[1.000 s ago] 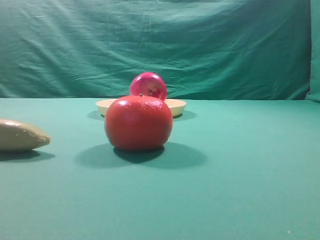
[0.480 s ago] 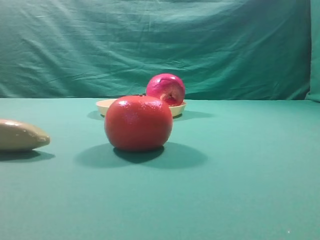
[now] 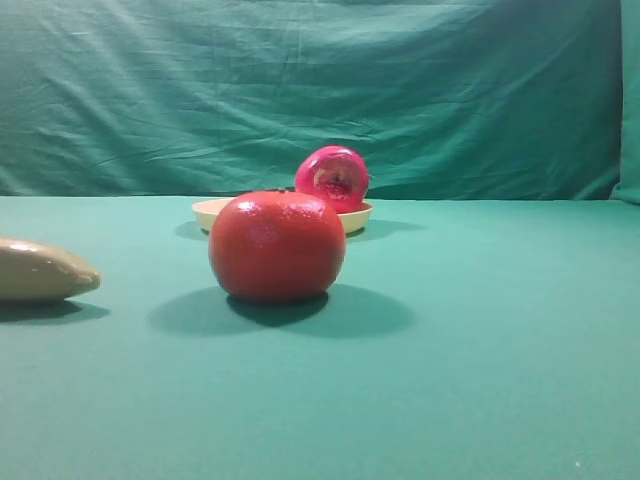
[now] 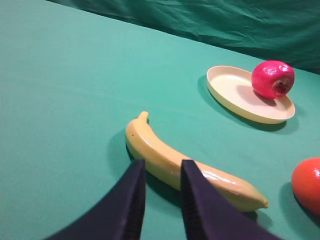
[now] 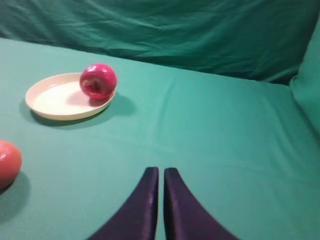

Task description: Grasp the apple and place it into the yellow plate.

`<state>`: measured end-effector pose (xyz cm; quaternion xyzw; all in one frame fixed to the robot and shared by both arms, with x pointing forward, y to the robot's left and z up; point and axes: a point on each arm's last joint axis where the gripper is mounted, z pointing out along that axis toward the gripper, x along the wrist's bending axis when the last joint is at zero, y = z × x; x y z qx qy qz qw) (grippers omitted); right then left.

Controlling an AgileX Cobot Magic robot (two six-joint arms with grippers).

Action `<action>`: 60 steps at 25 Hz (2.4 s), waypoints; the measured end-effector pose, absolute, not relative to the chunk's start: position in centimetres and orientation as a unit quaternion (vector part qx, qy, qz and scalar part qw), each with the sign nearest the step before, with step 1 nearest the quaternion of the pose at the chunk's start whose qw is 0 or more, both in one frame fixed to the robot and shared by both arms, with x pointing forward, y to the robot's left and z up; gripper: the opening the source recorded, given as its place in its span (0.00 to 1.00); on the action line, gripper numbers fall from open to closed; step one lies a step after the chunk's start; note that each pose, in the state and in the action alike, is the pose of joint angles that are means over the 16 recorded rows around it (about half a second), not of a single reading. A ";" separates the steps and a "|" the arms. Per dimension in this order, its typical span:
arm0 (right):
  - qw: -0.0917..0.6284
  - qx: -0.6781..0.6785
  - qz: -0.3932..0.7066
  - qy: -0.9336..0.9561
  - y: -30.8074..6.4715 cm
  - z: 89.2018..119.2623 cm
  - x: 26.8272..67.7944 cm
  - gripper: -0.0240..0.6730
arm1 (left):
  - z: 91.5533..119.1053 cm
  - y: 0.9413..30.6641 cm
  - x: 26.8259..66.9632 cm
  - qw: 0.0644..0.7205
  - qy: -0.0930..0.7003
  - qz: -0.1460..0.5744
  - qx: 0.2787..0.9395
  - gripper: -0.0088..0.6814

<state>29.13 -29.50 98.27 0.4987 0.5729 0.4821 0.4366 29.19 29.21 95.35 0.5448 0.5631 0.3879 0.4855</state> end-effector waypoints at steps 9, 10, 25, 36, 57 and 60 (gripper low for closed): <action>0.443 0.531 0.465 0.553 -29.8 95.8 29.4 0.03 | 95.3 29.2 29.2 0.485 0.563 0.388 0.545 0.24; 0.441 0.535 0.461 0.553 -29.8 95.7 29.4 0.03 | 95.3 29.2 29.2 0.485 0.563 0.388 0.545 0.24; 0.423 0.565 0.417 0.572 -30.1 94.6 29.1 0.03 | 95.3 29.2 29.2 0.485 0.563 0.388 0.545 0.24; 0.424 0.564 0.414 0.576 -30.1 94.6 29.1 0.03 | 95.3 29.2 29.2 0.485 0.563 0.388 0.545 0.24; 0.424 0.564 0.413 0.576 -30.1 94.6 29.1 0.03 | 95.3 29.2 29.2 0.485 0.563 0.388 0.545 0.24; 0.424 0.564 0.413 0.576 -30.1 94.6 29.1 0.03 | 95.3 29.2 29.2 0.485 0.563 0.388 0.545 0.24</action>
